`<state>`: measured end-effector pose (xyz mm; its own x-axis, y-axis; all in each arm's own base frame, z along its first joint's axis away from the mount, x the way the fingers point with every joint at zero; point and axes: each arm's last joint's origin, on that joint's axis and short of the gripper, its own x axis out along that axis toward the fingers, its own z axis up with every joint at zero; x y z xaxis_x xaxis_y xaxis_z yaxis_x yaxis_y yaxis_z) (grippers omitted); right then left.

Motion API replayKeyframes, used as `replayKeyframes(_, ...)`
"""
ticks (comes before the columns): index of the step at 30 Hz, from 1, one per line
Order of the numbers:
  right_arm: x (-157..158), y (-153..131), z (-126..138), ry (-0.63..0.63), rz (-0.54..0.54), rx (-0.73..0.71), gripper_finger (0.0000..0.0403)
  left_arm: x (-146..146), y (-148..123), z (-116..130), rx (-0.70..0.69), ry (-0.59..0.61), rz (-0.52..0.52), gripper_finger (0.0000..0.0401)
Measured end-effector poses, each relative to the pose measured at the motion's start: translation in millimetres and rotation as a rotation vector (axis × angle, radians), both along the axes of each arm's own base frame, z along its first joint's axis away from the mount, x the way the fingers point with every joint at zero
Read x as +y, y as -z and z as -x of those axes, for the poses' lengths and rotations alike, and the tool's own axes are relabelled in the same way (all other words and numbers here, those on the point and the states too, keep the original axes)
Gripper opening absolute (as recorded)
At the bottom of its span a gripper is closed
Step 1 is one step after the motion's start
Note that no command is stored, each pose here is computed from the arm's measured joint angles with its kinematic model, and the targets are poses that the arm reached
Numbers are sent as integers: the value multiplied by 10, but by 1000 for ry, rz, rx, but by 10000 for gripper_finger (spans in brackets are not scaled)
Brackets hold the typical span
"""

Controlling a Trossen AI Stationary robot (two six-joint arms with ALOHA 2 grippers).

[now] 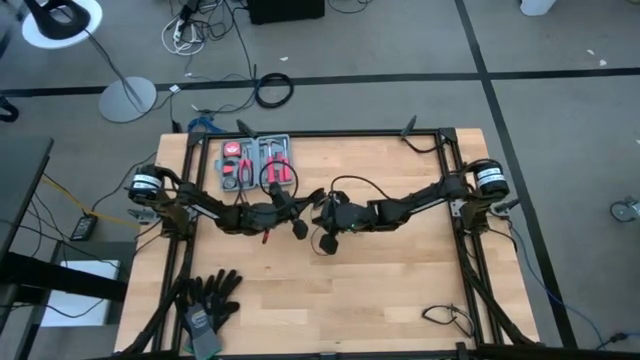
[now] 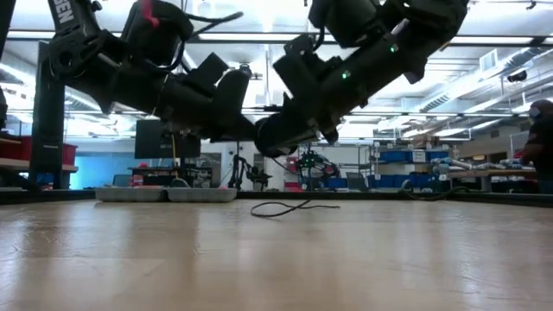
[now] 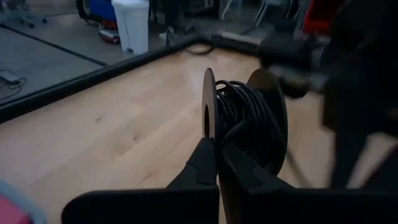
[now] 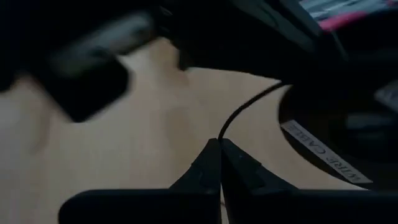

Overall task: Coil cords
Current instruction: Coil the black wire onto the spool

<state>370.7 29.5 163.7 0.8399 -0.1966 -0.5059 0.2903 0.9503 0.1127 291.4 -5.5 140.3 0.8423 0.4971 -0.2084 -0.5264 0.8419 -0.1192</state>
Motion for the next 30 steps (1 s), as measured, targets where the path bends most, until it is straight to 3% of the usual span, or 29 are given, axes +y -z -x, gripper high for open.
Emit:
replayKeyframes(11, -42, 172, 100, 111, 63, 174, 5, -64, -39, 4, -70, 99, 29, 0)
replayKeyframes(22, -50, 222, 146, 168, 10, 217, 57, -129, 153, 513, -208, 25, 91, 0)
replayKeyframes(26, -63, 299, 143, 225, 15, 177, 69, -167, 196, 597, -197, 38, 94, 0)
replayKeyframes(30, -63, 444, 223, 258, -62, 194, 75, -185, 261, 708, -176, -14, 96, 0)
